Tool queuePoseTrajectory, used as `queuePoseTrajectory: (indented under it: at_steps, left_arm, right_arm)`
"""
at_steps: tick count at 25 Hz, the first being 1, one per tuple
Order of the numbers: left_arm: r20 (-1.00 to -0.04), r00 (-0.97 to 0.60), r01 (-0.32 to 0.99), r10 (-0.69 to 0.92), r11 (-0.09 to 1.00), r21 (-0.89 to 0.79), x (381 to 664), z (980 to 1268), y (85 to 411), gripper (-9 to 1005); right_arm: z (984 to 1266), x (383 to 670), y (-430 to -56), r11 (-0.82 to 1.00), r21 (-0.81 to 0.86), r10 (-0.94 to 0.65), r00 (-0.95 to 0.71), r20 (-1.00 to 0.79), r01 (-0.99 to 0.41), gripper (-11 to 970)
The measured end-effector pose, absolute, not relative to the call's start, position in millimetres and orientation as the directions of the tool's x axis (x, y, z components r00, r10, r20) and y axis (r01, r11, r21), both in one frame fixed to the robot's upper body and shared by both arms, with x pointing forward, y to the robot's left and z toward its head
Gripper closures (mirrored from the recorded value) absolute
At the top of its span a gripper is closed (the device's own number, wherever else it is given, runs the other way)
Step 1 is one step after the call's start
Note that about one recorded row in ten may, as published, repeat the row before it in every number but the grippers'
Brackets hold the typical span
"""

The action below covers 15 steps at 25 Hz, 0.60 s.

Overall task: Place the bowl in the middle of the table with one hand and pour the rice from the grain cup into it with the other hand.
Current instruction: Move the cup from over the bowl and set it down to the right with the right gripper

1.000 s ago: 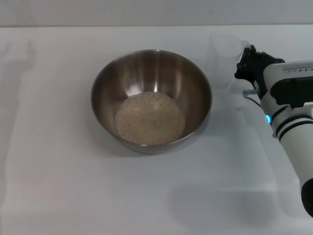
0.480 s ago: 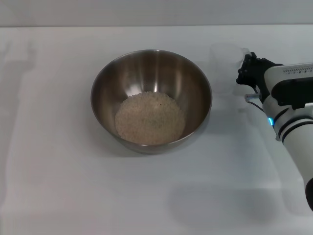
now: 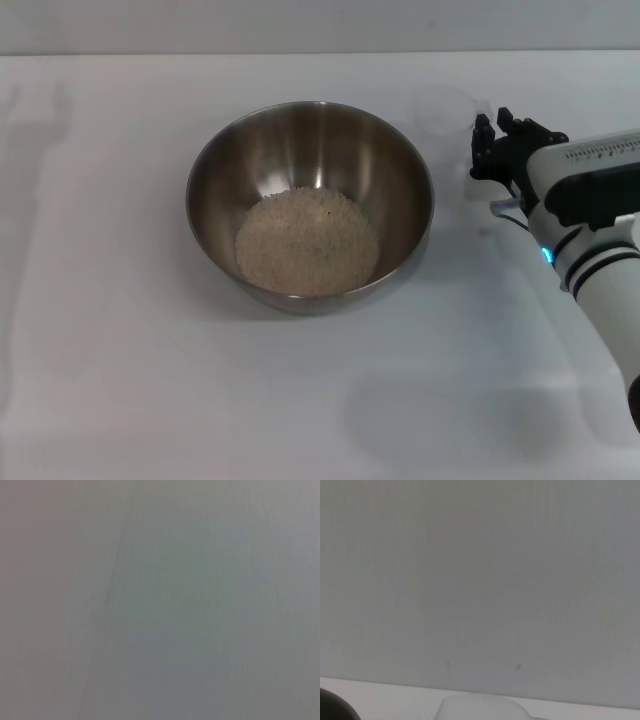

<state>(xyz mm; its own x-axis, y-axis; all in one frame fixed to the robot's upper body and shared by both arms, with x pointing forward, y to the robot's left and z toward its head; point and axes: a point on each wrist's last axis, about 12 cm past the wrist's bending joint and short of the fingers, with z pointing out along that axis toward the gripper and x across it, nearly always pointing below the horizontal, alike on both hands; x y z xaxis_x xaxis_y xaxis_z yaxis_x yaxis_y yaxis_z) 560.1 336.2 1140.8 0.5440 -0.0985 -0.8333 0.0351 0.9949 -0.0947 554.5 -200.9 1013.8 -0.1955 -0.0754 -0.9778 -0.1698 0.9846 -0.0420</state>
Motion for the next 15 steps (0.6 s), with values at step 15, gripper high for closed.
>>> queuePoseTrajectory:
  at_steps: [15]
  left_arm:
    - [-0.84,0.535,0.026,-0.091,0.995,-0.091,554.6,1136.5,339.9,453]
  right_arm:
    - [1020.9,502.1,-221.1,0.977,-0.125,-0.107,0.112,-0.988,-0.172,751]
